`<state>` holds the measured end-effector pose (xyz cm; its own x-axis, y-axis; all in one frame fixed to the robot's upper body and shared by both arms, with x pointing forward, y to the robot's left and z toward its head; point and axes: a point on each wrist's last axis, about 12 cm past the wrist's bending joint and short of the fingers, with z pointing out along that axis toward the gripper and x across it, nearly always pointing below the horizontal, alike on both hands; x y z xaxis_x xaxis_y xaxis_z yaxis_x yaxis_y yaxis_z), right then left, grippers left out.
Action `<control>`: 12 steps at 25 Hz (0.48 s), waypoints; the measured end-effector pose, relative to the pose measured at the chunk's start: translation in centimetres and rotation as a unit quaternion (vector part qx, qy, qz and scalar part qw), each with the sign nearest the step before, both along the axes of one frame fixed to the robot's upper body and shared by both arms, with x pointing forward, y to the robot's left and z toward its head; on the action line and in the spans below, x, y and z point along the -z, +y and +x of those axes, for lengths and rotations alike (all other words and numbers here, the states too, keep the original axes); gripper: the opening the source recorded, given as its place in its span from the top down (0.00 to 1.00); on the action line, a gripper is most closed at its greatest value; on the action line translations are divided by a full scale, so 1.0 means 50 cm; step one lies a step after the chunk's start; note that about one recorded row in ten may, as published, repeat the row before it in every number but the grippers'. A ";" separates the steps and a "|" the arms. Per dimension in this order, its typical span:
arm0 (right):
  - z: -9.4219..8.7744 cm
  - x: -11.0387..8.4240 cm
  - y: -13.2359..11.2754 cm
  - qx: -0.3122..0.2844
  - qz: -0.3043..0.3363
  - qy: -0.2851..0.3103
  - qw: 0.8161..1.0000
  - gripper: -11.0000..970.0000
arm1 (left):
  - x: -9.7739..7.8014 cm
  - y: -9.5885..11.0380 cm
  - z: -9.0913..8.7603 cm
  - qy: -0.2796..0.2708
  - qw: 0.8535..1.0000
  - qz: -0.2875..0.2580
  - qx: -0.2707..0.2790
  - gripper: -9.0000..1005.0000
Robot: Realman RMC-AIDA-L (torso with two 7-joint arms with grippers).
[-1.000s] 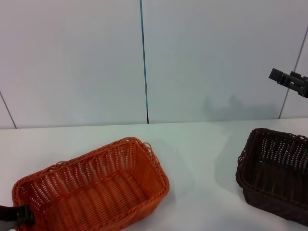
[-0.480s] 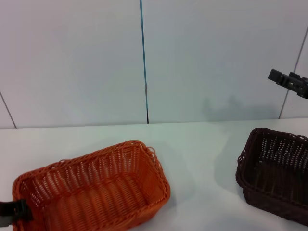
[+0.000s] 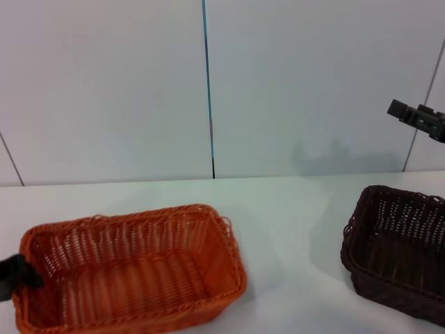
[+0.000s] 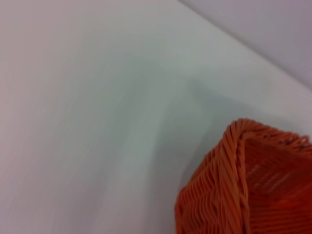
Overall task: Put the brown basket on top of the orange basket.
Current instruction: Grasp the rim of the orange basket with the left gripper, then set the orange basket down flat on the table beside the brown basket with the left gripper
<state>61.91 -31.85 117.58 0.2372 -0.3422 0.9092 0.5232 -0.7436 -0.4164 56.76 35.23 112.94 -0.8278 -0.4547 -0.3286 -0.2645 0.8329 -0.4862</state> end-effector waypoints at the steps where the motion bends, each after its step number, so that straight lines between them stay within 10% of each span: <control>1: 0.000 0.000 0.000 0.000 0.000 0.000 1.000 0.07 | -0.004 0.003 0.001 -0.006 1.000 -0.016 -0.002 0.83; 12: 0.001 -0.001 0.001 0.000 0.003 0.001 1.000 0.07 | -0.041 0.035 0.004 -0.052 0.994 -0.096 -0.007 0.83</control>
<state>61.94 -31.79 117.60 0.2392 -0.3478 0.9066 0.5229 -0.7405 -0.4221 56.95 36.97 114.97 -0.7866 -0.5290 -0.3184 -0.2157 0.7187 -0.6610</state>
